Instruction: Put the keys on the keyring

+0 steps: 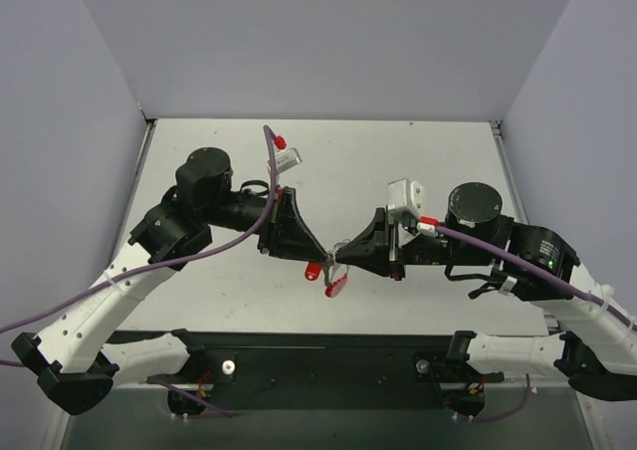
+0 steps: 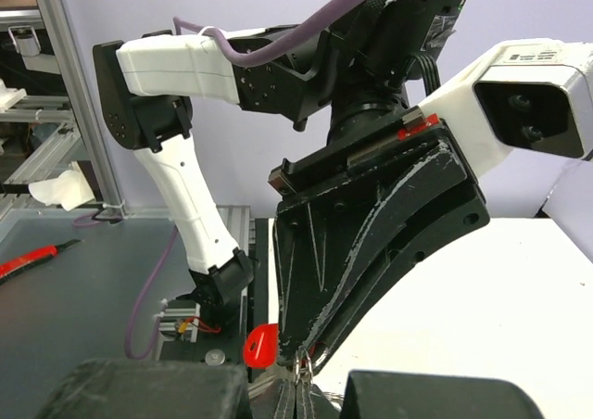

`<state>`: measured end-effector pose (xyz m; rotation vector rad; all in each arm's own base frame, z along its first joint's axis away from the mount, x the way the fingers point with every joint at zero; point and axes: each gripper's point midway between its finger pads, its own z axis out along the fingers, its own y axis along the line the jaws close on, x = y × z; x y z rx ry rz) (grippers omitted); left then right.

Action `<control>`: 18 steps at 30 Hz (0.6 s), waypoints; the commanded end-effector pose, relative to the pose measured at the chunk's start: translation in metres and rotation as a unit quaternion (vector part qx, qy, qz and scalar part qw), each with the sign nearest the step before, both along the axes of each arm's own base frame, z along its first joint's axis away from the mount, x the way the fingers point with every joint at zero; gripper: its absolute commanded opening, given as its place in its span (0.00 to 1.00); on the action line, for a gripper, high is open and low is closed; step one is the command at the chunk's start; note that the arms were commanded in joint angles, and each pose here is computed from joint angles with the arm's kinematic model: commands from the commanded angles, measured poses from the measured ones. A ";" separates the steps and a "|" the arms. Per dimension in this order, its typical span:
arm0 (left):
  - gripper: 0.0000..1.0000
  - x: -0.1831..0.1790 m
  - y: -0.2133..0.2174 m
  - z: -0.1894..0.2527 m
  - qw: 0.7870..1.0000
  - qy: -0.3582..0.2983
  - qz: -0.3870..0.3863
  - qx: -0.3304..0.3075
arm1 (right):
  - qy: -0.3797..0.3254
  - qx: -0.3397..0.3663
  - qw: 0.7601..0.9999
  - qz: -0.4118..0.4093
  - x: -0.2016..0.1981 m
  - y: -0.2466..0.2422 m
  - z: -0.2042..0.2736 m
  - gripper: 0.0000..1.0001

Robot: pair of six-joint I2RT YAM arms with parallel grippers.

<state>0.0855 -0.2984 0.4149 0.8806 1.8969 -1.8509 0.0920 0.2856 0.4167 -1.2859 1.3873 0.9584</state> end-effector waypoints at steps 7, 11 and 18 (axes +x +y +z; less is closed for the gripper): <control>0.00 -0.003 0.005 0.023 0.999 -0.047 0.005 -0.021 | -0.025 0.052 0.998 -0.002 0.004 0.005 0.027 0.00; 0.00 0.000 0.004 0.017 0.999 -0.051 0.007 -0.007 | -0.026 0.069 0.997 -0.003 0.003 0.004 0.032 0.00; 0.00 0.007 0.001 0.009 0.998 -0.063 0.015 0.017 | -0.024 0.081 0.996 -0.004 0.003 0.006 0.034 0.00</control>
